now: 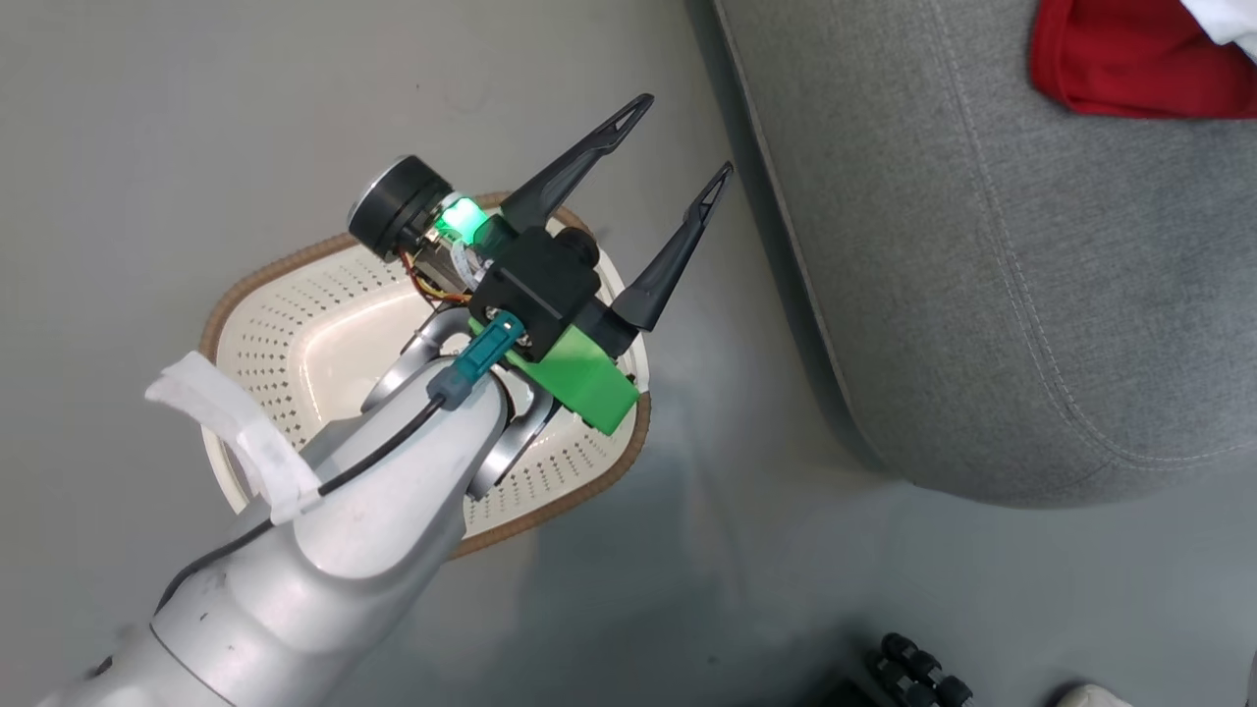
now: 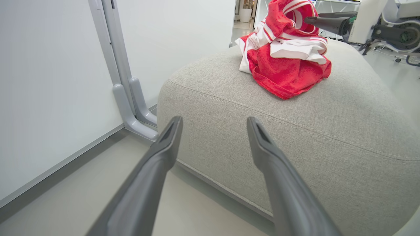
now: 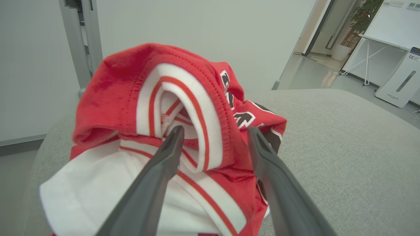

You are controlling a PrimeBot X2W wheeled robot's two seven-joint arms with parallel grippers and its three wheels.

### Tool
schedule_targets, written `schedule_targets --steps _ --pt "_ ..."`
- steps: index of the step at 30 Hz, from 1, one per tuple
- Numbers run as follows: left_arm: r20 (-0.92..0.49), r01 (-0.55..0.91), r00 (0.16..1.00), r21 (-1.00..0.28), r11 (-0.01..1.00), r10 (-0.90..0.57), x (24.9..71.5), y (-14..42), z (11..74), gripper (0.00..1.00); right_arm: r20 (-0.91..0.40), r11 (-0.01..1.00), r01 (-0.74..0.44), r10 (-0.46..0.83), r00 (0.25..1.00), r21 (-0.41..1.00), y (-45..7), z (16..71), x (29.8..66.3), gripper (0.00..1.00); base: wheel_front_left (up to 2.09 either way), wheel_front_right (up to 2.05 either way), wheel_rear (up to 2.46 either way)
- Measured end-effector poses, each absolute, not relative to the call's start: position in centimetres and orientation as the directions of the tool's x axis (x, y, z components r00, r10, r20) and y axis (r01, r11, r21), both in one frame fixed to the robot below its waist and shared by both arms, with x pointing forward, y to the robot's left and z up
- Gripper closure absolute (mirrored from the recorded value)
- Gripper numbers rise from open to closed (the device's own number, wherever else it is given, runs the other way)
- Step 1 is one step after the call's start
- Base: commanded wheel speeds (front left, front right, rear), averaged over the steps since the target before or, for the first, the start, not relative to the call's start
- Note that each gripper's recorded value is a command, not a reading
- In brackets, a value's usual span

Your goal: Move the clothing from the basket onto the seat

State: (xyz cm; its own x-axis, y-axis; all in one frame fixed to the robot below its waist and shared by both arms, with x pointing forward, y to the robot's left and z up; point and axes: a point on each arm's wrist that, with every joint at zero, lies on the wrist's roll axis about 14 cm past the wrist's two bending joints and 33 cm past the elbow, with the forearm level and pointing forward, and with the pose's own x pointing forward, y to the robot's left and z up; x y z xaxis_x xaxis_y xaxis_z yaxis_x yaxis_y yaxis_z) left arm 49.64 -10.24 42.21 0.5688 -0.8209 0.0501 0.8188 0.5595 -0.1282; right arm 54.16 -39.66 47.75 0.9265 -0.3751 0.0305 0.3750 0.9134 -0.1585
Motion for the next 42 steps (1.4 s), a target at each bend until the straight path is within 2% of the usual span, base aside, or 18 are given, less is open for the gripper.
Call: schedule_targets --steps 14,27,42 --pt "0.064 0.658 0.751 -0.148 0.738 -0.657 47.9 -4.2 47.1 0.0 0.084 0.974 0.208 -0.201 0.976 -0.092 -31.0 50.4 47.7 0.0 0.0 0.0 0.0" --pt "0.111 0.383 0.922 -0.119 0.916 -0.372 46.3 6.4 51.2 0.0 0.202 1.0 -0.007 0.001 0.979 0.028 -21.6 54.6 46.7 0.0 0.0 0.0 0.0" --pt "0.161 0.105 0.983 -0.094 0.99 -0.089 41.1 16.6 53.7 0.0 0.248 0.984 -0.165 0.142 0.958 0.073 -14.8 56.3 43.6 0.0 0.0 0.0 0.0"
